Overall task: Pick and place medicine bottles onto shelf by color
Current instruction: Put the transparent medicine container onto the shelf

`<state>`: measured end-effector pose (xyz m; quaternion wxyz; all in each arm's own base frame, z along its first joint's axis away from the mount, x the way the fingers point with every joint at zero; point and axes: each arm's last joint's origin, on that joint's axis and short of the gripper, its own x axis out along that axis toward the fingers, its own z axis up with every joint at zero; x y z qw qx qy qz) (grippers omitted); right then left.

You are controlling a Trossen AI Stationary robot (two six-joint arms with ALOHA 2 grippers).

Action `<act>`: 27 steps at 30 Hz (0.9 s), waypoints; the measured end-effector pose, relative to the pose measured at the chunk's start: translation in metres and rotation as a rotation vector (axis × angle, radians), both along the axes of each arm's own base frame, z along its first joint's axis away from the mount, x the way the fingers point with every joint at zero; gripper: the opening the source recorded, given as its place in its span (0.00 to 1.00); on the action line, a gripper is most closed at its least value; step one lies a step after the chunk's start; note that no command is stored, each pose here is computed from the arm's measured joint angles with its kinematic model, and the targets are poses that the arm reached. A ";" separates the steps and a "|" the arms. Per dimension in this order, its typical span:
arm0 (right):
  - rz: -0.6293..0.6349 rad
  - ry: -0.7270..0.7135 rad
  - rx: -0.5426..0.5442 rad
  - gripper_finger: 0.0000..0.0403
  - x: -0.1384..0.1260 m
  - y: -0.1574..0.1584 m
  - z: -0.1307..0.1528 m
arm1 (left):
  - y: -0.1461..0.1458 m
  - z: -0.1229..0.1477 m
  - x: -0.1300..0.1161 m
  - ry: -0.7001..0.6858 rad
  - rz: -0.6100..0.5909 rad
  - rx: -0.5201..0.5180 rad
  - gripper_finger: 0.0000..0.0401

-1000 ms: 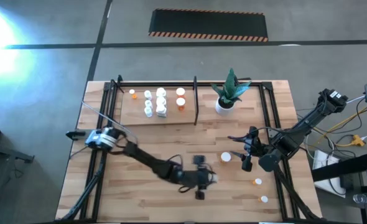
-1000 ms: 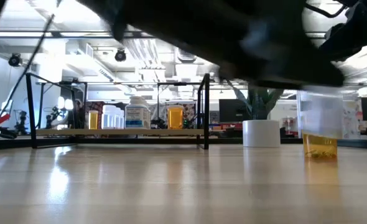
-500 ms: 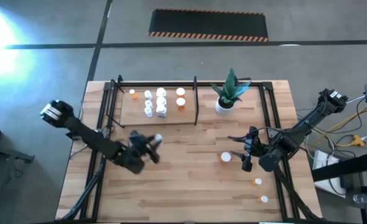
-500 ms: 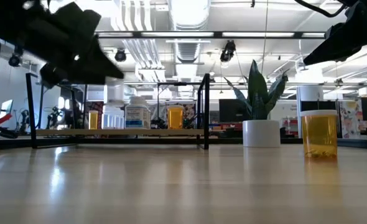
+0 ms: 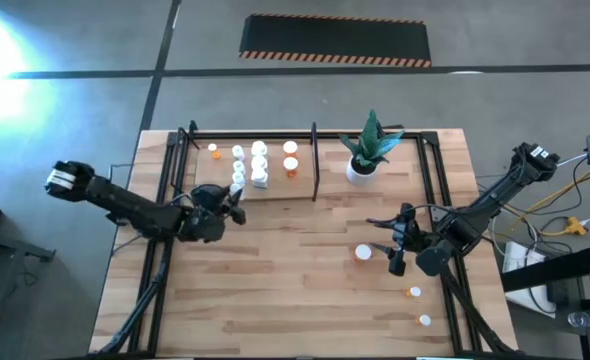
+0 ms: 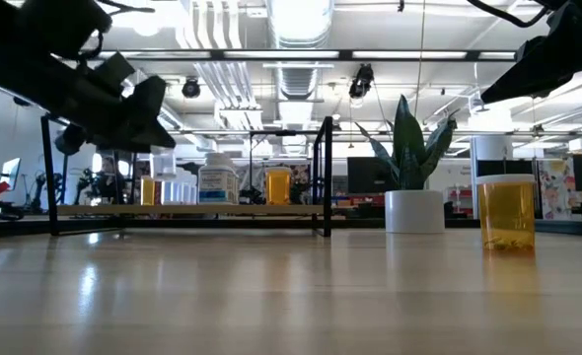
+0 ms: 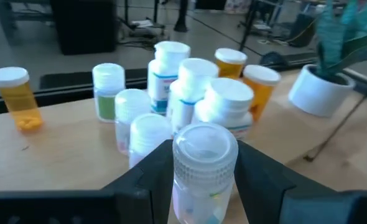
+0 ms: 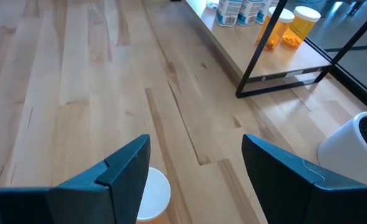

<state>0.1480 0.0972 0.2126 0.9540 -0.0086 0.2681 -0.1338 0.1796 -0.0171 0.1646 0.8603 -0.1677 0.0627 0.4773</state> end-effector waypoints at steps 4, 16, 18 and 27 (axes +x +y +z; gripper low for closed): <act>0.000 0.000 0.000 0.61 0.000 0.000 0.000 | 0.004 -0.009 0.004 0.048 0.024 0.008 0.32; 0.000 0.000 0.000 0.61 0.000 0.000 0.000 | 0.011 -0.031 0.022 0.179 0.109 0.059 0.32; 0.000 0.000 0.000 0.61 0.000 0.000 0.000 | 0.014 -0.032 0.024 0.183 0.125 0.059 0.32; 0.000 0.000 0.000 0.61 0.000 0.000 0.000 | 0.021 -0.030 0.023 0.180 0.147 0.044 0.33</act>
